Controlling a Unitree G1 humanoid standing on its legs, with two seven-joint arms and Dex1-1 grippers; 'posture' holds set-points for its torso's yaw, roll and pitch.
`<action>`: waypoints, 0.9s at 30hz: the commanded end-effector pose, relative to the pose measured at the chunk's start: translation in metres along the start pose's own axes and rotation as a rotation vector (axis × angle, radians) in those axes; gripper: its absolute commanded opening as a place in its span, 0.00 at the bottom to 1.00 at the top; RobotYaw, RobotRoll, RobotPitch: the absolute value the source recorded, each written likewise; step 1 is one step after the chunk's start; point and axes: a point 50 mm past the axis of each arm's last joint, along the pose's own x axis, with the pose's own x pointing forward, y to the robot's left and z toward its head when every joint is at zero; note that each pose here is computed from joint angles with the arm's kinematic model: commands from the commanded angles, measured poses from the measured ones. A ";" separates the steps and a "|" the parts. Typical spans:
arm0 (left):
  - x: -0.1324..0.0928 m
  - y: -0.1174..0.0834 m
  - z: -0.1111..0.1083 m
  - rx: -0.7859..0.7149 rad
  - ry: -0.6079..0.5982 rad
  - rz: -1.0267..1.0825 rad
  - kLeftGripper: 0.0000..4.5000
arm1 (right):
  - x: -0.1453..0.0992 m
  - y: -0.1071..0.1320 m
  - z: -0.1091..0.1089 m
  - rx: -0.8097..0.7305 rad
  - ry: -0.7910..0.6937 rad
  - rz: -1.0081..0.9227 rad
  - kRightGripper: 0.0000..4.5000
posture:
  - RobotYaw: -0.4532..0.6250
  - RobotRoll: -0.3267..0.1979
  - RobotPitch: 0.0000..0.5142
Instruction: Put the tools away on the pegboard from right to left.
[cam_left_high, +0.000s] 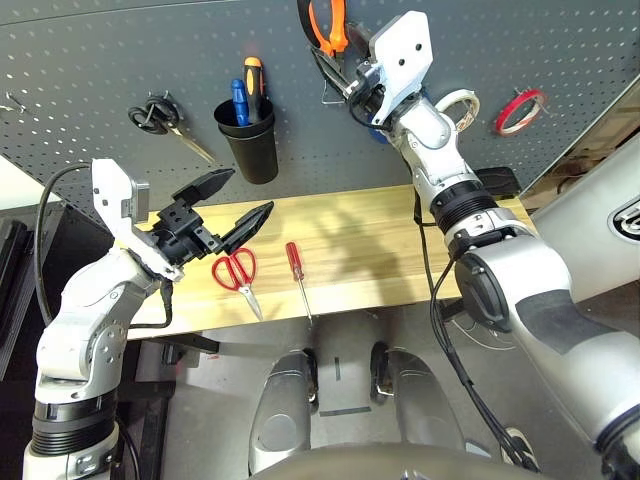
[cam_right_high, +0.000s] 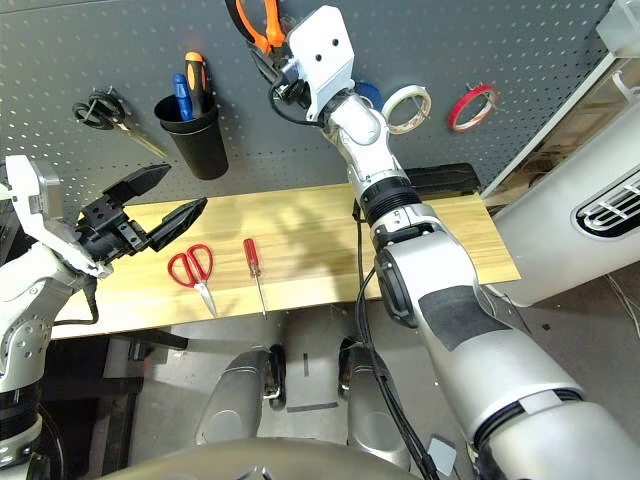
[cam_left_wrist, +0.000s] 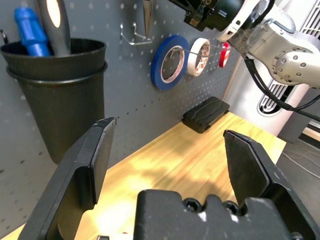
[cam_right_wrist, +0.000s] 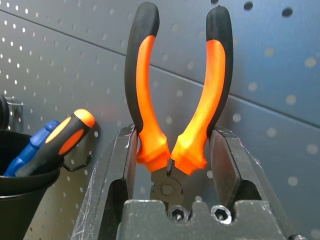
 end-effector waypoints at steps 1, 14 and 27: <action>0.002 -0.003 0.004 0.005 0.005 -0.022 1.00 | 0.001 -0.005 0.001 0.008 -0.008 -0.043 0.51 | 0.55 0.62 0.45; 0.000 -0.003 0.001 0.003 0.008 -0.018 1.00 | -0.017 0.003 -0.030 0.052 0.133 -0.073 0.51 | 0.56 0.62 0.43; 0.007 0.001 -0.004 0.014 -0.011 -0.008 1.00 | -0.020 -0.002 -0.021 0.109 0.057 0.020 0.99 | 0.54 0.62 0.31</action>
